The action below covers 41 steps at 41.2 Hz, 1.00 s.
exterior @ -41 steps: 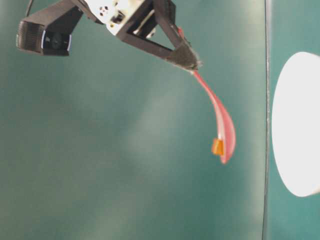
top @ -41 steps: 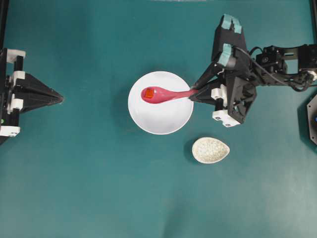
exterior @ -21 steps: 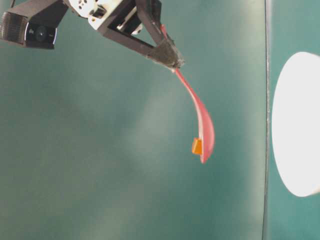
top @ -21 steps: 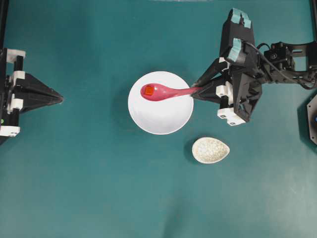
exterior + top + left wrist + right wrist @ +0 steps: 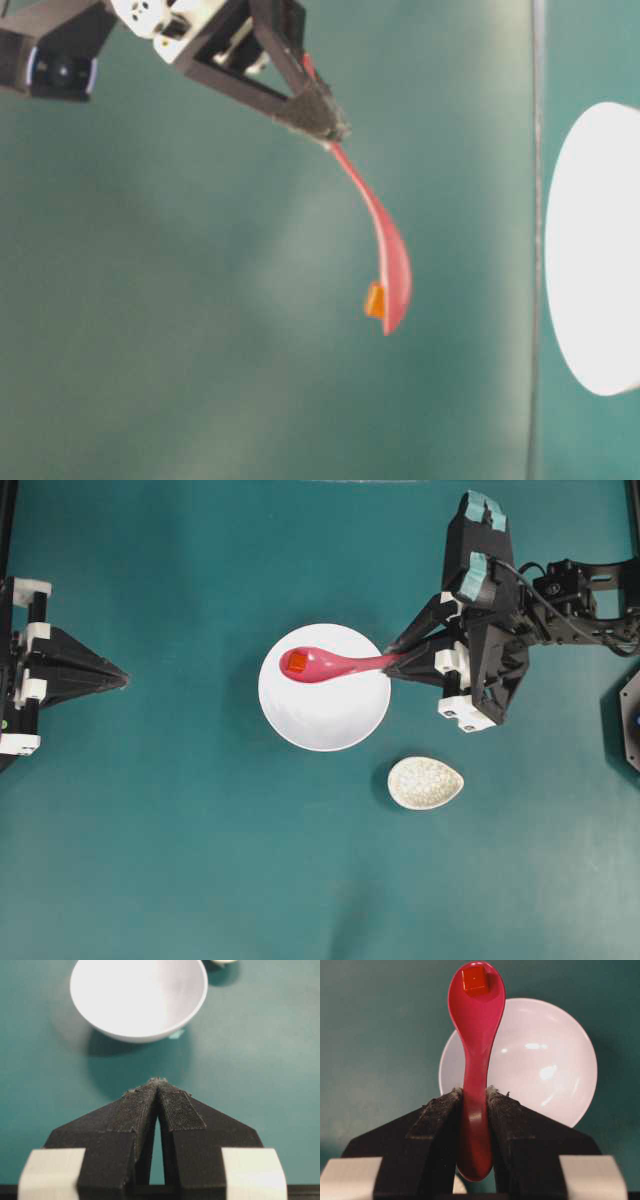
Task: Grip the spoon and scoop the red block from the bowl with right arm.
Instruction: 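Hold the loaded spoon steady above the white bowl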
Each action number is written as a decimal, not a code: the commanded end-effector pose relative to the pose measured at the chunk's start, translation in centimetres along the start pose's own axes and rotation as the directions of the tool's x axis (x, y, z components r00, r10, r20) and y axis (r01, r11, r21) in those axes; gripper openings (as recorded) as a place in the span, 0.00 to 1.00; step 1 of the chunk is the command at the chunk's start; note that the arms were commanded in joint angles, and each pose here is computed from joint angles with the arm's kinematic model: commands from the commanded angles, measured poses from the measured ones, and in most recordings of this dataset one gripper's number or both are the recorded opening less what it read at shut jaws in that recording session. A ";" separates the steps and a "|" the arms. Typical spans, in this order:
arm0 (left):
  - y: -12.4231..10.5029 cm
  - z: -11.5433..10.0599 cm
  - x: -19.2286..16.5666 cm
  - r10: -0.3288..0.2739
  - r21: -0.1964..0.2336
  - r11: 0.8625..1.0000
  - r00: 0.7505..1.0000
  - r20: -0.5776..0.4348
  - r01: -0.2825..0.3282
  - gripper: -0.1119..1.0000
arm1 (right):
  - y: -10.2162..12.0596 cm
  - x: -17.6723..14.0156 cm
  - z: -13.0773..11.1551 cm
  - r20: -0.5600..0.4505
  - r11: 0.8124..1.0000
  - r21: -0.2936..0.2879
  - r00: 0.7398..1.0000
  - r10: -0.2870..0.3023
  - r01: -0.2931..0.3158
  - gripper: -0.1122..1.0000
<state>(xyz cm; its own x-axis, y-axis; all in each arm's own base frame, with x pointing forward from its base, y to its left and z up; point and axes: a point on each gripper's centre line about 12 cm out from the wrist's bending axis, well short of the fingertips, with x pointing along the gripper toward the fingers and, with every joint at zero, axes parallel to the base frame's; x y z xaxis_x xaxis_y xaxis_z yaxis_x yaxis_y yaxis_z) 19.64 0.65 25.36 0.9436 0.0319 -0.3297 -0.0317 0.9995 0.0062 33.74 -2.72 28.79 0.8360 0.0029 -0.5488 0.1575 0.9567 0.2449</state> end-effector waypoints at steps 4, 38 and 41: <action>0.0 1.2 -0.1 0.002 0.002 1.000 1.000 0.029 -0.002 0.10 | 0.6 -1.3 1.7 0.060 1.000 -0.013 0.998 0.014 -0.013 0.31; 0.1 1.2 -0.1 0.003 0.008 1.000 1.000 0.028 -0.004 0.10 | 0.3 -1.7 1.3 0.060 0.999 -0.043 0.998 0.005 -0.002 0.31; 0.0 1.2 -0.1 0.002 0.007 1.000 1.000 0.028 -0.002 0.10 | 0.3 -1.7 1.3 0.061 0.999 -0.043 0.998 0.005 -0.002 0.31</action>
<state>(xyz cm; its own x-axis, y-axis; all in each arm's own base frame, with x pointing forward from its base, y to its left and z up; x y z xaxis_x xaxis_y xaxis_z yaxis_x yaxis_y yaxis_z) 19.64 0.62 25.34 0.9431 0.0303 -0.3311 -0.0284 0.9995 0.0105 33.31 -2.75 29.57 0.8471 -0.0049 -0.5315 0.1386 0.9674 0.2119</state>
